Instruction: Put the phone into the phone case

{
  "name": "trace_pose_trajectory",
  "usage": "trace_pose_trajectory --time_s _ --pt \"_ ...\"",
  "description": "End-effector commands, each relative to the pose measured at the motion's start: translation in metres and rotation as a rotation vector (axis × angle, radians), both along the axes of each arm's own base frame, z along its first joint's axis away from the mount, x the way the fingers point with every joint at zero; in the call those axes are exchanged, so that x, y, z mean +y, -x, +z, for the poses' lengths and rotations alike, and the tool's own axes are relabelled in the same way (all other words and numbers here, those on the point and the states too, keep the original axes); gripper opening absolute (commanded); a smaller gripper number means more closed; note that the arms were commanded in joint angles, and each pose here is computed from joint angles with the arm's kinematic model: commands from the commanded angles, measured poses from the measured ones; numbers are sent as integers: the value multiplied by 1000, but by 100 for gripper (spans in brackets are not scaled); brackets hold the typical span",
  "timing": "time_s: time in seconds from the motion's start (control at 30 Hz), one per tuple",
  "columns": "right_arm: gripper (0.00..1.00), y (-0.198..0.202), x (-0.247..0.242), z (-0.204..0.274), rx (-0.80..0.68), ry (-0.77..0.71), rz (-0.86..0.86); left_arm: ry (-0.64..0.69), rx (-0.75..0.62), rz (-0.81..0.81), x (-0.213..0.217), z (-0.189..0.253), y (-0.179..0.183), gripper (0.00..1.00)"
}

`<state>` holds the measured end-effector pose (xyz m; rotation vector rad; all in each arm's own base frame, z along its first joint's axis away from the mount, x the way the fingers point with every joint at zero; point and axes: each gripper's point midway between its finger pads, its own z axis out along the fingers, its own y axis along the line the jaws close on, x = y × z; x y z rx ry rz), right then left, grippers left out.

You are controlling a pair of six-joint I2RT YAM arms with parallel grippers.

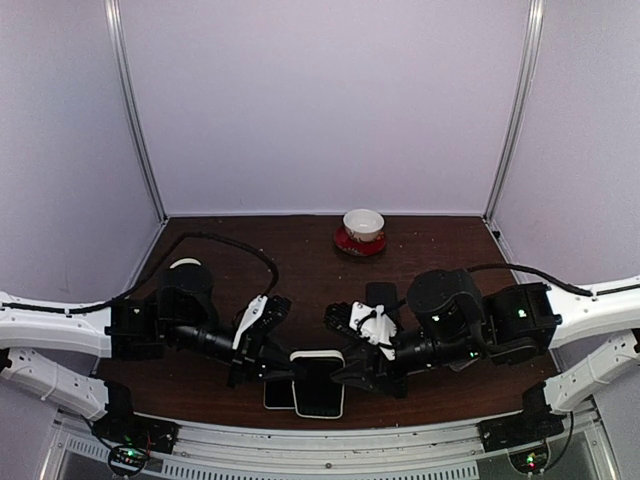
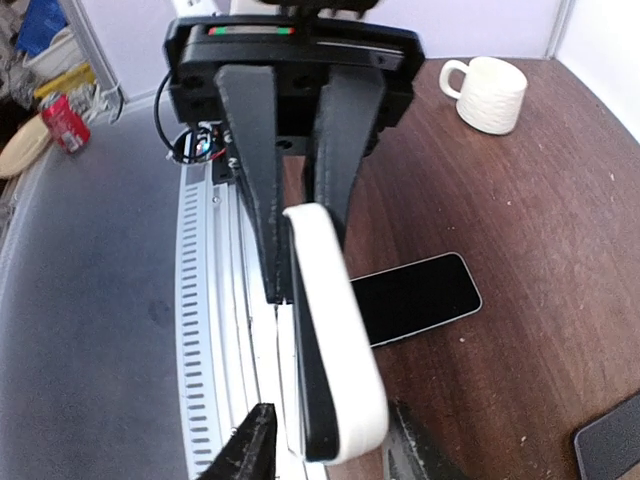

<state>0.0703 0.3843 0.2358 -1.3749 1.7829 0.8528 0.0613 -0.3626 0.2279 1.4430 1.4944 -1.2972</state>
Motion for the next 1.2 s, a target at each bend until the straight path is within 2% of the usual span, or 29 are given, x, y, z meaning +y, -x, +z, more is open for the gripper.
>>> trace_pose_trajectory --time_s 0.0,0.03,0.07,0.23,0.27,0.3,0.33,0.37,0.47,0.6,0.67,0.77,0.83,0.87,0.9,0.93,0.97,1.0,1.07,1.13,1.17 --pt "20 1 9 16 -2 -61 14 157 -58 -47 -11 49 5 0" --pt "5 1 9 18 -2 -69 18 157 -58 -48 -11 49 6 0" --pt "0 1 9 18 0 -71 14 157 -58 -48 -10 49 6 0" --pt "0 5 4 21 8 -77 24 149 -65 -54 -8 47 8 0" --pt "13 4 2 21 9 -77 19 149 -66 -56 -8 47 8 0" --pt "37 3 1 22 10 -82 11 150 -67 -59 -7 47 9 0" --pt "46 2 -1 24 9 -86 1 150 -69 -59 -8 47 9 0" --pt "48 1 -1 27 10 -99 -5 149 -72 -60 -7 47 9 0" --pt "47 2 2 34 16 -130 1 151 -76 -62 -7 48 10 0" --pt "40 3 9 30 26 -113 11 148 -75 -59 -9 48 9 0" --pt "27 3 11 26 29 -92 16 149 -75 -60 -9 48 10 0" --pt "0 5 13 22 29 -72 29 155 -72 -55 -8 49 10 0" --pt "0 2 11 23 21 -74 15 157 -67 -49 -8 49 9 0" --pt "5 0 9 24 16 -75 1 158 -64 -45 -8 50 9 0" --pt "30 -4 6 23 14 -78 -24 163 -59 -41 -8 52 8 0" --pt "48 -7 4 21 15 -81 -47 167 -53 -33 -7 54 8 0" --pt "60 -8 2 18 22 -86 -59 177 -49 -20 -7 57 6 0" --pt "66 -9 0 14 31 -91 -72 190 -49 -12 -6 61 5 0" --pt "67 -9 0 6 61 -107 -90 223 -53 -4 -3 69 5 0" --pt "64 -8 1 -2 90 -115 -99 243 -57 4 -1 74 5 0" --pt "57 -8 1 -6 104 -118 -106 248 -58 7 0 75 5 0"
